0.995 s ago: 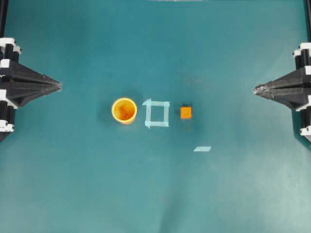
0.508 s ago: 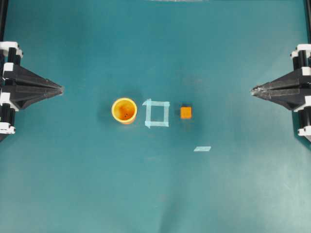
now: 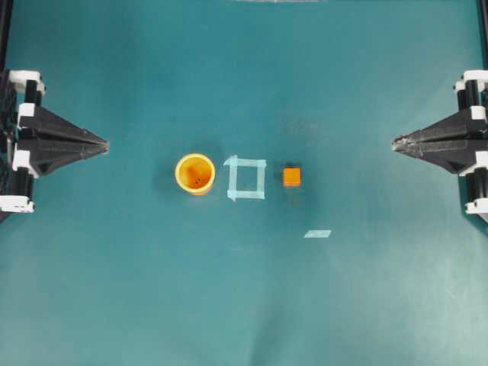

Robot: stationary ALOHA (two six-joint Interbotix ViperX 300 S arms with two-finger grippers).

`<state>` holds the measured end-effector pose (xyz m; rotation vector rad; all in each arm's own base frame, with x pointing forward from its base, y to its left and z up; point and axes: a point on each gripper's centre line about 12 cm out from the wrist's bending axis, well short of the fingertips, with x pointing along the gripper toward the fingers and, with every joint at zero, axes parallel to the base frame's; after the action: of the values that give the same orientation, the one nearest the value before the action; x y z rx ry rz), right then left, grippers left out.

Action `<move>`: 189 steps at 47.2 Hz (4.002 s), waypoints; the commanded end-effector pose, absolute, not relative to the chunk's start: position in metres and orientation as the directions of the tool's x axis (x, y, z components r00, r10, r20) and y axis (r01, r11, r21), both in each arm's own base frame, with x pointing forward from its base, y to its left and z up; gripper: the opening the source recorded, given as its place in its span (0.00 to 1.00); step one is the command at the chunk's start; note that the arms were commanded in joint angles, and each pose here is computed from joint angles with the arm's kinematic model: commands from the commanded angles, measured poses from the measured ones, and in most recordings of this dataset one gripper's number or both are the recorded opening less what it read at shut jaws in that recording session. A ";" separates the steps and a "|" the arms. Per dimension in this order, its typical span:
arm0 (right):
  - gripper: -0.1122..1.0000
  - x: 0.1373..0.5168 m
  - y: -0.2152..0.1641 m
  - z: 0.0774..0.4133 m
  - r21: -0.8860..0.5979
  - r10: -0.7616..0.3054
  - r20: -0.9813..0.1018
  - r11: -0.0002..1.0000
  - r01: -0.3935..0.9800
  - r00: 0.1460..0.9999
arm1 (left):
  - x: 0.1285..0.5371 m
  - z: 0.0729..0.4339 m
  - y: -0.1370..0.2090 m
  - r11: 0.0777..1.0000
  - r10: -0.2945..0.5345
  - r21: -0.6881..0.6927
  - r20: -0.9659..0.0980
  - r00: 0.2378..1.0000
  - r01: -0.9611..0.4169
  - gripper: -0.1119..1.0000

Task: Move the cup to the right with left arm.
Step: 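Move the open left gripper rightward to surround the orange cup, then close the left gripper around the orange cup's body, then lift the orange cup off the table with the left gripper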

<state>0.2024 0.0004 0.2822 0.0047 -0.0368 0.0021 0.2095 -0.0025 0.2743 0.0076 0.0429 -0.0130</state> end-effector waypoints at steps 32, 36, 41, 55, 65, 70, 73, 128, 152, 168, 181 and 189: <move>0.09 0.206 0.001 0.295 0.008 0.003 0.058 1.000 -0.003 0.998 | 0.233 0.232 -0.011 0.999 -0.047 0.003 -0.195 0.980 0.049 0.50; 0.09 0.206 0.000 0.296 0.008 0.001 0.060 1.000 -0.002 0.998 | 0.237 0.225 -0.011 0.999 -0.048 -0.003 -0.221 0.974 0.049 0.57; 0.09 0.206 0.000 0.297 0.008 0.001 0.064 1.000 -0.002 0.998 | 0.242 0.219 -0.012 0.999 -0.048 -0.003 -0.242 0.969 0.049 0.69; 0.09 0.206 0.001 0.298 0.008 0.003 0.064 1.000 -0.003 0.998 | 0.247 0.190 -0.012 0.999 -0.048 -0.004 -0.280 0.959 0.049 0.74; 0.09 0.206 0.001 0.299 0.008 0.003 0.061 1.000 -0.003 0.998 | 0.256 0.162 -0.005 1.000 -0.020 -0.008 -0.303 0.953 0.019 0.74; 0.09 0.206 0.000 0.300 0.008 0.001 0.060 1.000 -0.002 0.998 | 0.264 0.149 -0.003 1.000 -0.015 -0.009 -0.317 0.948 0.013 0.74; 0.09 0.206 0.001 0.300 0.008 0.003 0.057 1.000 -0.003 0.998 | 0.267 0.142 -0.003 1.000 -0.015 -0.009 -0.328 0.944 0.013 0.74; 0.09 0.207 0.001 0.304 0.002 0.003 0.049 1.000 -0.003 0.999 | 0.327 0.097 0.006 1.000 0.013 -0.011 -0.373 0.928 -0.019 0.74; 0.09 0.207 0.000 0.301 0.002 0.002 0.031 1.000 -0.002 1.000 | 0.344 0.095 0.007 1.000 0.015 -0.013 -0.360 0.933 -0.021 0.74; 0.09 0.207 0.001 0.300 0.003 0.003 0.017 1.000 -0.003 1.000 | 0.344 0.093 0.007 1.000 0.015 -0.013 -0.368 0.930 -0.021 0.74; 0.09 0.206 0.001 0.300 0.005 0.003 0.015 1.000 -0.003 1.000 | 0.338 0.089 0.000 0.998 -0.003 -0.058 -0.384 0.923 -0.021 0.76; 0.09 0.207 0.001 0.300 0.005 0.003 0.014 1.000 -0.003 1.000 | 0.330 0.086 -0.002 0.997 -0.010 -0.073 -0.398 0.917 -0.021 0.76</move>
<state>0.2041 0.0003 0.2871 0.0031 0.0169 0.0018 0.3284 0.0002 0.0777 -0.0741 0.4402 0.0128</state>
